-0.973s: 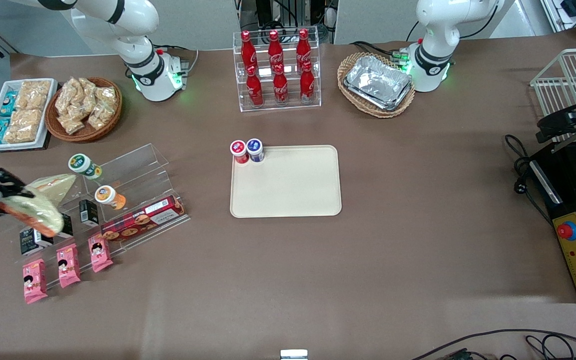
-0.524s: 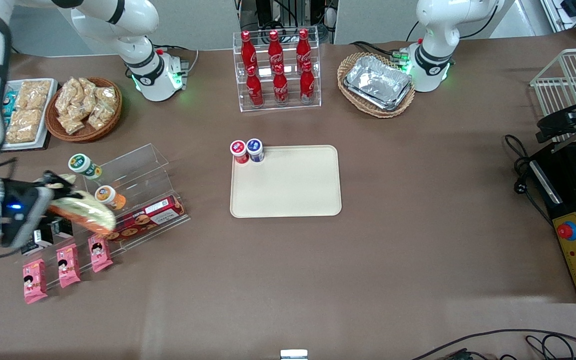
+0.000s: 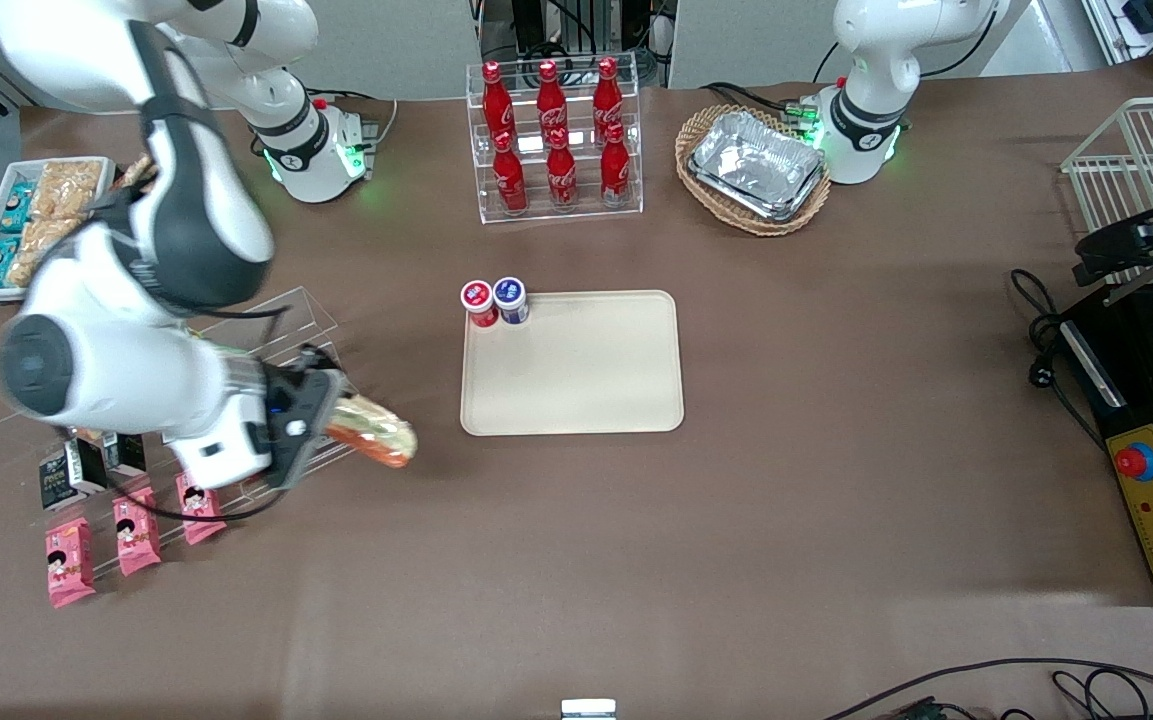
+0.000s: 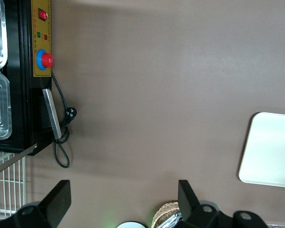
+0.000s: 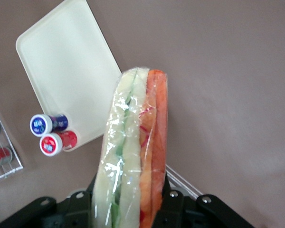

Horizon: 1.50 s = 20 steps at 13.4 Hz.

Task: Place sandwich on tray
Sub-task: 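Carry the held sandwich over the cream tray with the right gripper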

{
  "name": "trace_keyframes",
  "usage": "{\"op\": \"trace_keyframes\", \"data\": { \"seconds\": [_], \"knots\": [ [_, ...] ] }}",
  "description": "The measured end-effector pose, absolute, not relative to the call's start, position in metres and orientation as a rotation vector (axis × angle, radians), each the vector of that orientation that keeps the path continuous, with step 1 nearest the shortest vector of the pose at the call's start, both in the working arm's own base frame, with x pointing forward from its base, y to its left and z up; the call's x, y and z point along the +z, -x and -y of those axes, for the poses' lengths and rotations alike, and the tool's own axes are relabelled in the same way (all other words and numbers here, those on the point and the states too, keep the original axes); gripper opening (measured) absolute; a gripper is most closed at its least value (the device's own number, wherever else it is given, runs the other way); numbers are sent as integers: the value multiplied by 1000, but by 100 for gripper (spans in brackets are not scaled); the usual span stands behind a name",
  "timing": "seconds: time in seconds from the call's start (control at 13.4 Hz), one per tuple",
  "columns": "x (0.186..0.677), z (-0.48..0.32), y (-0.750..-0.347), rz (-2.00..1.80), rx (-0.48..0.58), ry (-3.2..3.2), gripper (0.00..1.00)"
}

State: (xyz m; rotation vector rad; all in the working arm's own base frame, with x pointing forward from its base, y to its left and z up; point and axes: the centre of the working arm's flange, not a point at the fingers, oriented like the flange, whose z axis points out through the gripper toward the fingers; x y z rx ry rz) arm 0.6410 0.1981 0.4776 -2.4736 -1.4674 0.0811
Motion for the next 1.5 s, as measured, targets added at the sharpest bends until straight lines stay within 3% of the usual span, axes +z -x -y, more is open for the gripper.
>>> {"op": "trace_keyframes", "data": {
  "seconds": [0.45,0.75,1.12,1.5],
  "knots": [
    [468,-347,-588,1719,72,2447,49],
    [425,-426,-552,1923,68,2382,48],
    [348,-460,-538,2026,29,2353,50],
    [307,-476,-518,2142,79,2320,50]
  ]
}}
